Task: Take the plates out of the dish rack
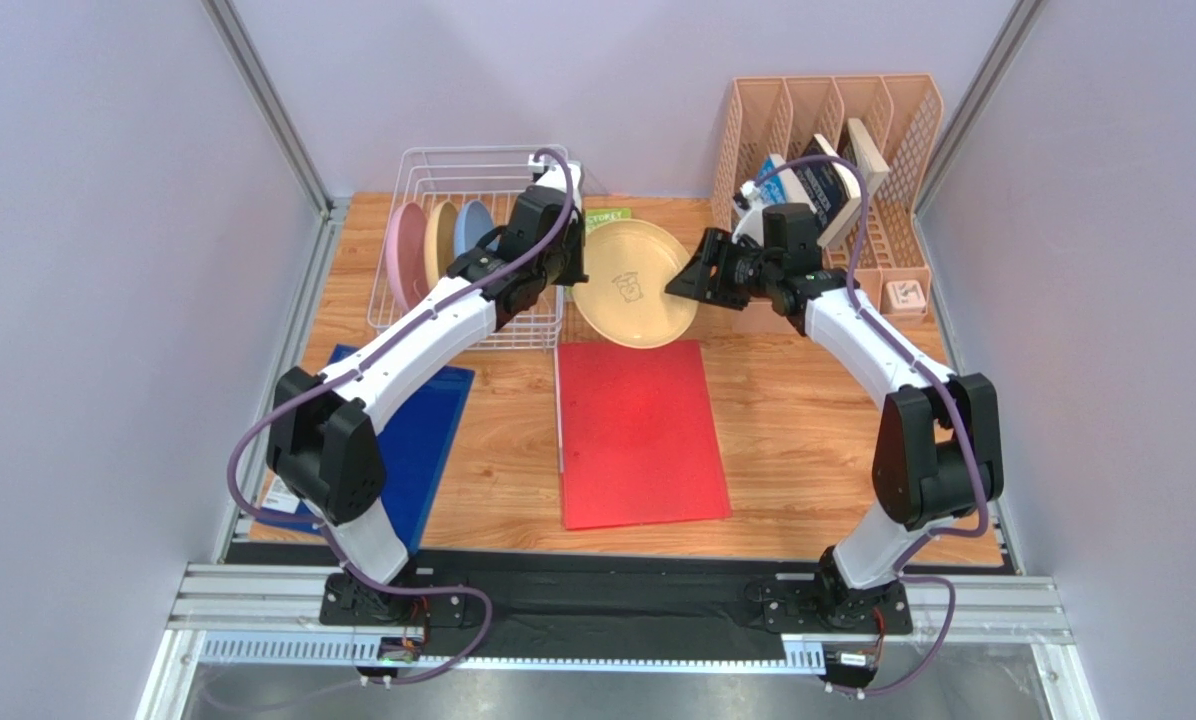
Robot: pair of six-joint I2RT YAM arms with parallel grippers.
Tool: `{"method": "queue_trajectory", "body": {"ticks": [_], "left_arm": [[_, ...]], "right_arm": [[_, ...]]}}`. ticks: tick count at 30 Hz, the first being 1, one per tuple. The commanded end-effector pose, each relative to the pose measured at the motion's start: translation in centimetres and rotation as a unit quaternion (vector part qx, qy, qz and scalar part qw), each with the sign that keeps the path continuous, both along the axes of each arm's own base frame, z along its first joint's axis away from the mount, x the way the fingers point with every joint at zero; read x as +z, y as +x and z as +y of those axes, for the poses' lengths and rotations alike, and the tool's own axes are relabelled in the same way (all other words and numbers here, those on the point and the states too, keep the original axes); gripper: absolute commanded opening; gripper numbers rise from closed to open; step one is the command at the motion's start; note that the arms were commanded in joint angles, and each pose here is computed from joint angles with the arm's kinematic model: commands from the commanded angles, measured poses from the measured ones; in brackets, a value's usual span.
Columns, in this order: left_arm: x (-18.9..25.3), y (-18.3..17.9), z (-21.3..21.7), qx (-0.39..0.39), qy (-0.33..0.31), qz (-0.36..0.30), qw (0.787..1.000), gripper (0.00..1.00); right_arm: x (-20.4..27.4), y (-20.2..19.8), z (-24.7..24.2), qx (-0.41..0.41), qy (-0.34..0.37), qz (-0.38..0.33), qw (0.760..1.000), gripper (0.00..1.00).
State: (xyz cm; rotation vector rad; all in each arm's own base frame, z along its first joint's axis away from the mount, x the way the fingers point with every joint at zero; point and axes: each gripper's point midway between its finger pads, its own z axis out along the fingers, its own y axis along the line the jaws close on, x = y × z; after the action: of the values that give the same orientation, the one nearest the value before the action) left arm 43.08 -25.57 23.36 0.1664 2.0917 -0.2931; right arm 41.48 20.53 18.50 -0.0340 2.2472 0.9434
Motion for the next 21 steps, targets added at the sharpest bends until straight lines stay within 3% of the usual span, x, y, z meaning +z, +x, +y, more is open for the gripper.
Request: {"method": "queue_trajectory", "body": {"ticks": [1, 2, 5, 7, 8, 11, 12, 14, 18, 21], "left_arm": [[4.9, -0.5, -1.1, -0.018, -0.064, -0.052, 0.996, 0.00], [4.7, -0.6, -1.1, -0.019, -0.066, -0.053, 0.996, 0.00], [4.6, -1.0, -1.2, -0.030, -0.071, -0.056, 0.995, 0.00], [4.6, -1.3, -1.3, -0.038, -0.074, -0.055, 0.995, 0.17], [4.5, -1.4, -1.3, -0.040, -0.073, -0.053, 0.995, 0.19], [4.3, -1.9, -1.1, -0.047, -0.066, -0.052, 0.995, 0.56], [4.1, -2.1, -0.8, -0.043, -0.063, -0.051, 0.996, 0.81], [4.2, -2.4, 0.0, -0.038, -0.054, -0.065, 0.996, 0.99], [5.2, -2.5, 2.0, -0.016, -0.027, -0.094, 0.995, 1.00], [6.1, -2.2, 3.6, 0.001, -0.010, -0.105, 0.994, 1.00]], "right_arm": [[3.2, -0.1, 0.6, 0.015, 0.026, -0.052, 0.998, 0.10], [3.2, -0.2, 0.6, 0.014, 0.026, -0.051, 0.998, 0.00], [2.8, -0.6, 0.0, 0.003, 0.017, -0.047, 0.999, 0.00], [2.6, -1.1, -0.8, -0.017, 0.007, -0.048, 0.999, 0.00], [2.4, -1.4, -1.1, -0.024, 0.002, -0.047, 0.999, 0.00], [2.1, -2.7, -3.6, -0.070, -0.035, -0.037, 0.996, 0.00], [2.0, -2.7, -5.1, -0.100, -0.052, -0.038, 0.993, 0.00], [2.2, -4.7, -7.3, -0.133, -0.071, -0.026, 0.988, 0.00], [0.8, -8.3, -12.0, -0.224, -0.126, 0.017, 0.966, 0.00], [-0.9, -10.8, -15.6, -0.305, -0.161, 0.049, 0.937, 0.00]]}}
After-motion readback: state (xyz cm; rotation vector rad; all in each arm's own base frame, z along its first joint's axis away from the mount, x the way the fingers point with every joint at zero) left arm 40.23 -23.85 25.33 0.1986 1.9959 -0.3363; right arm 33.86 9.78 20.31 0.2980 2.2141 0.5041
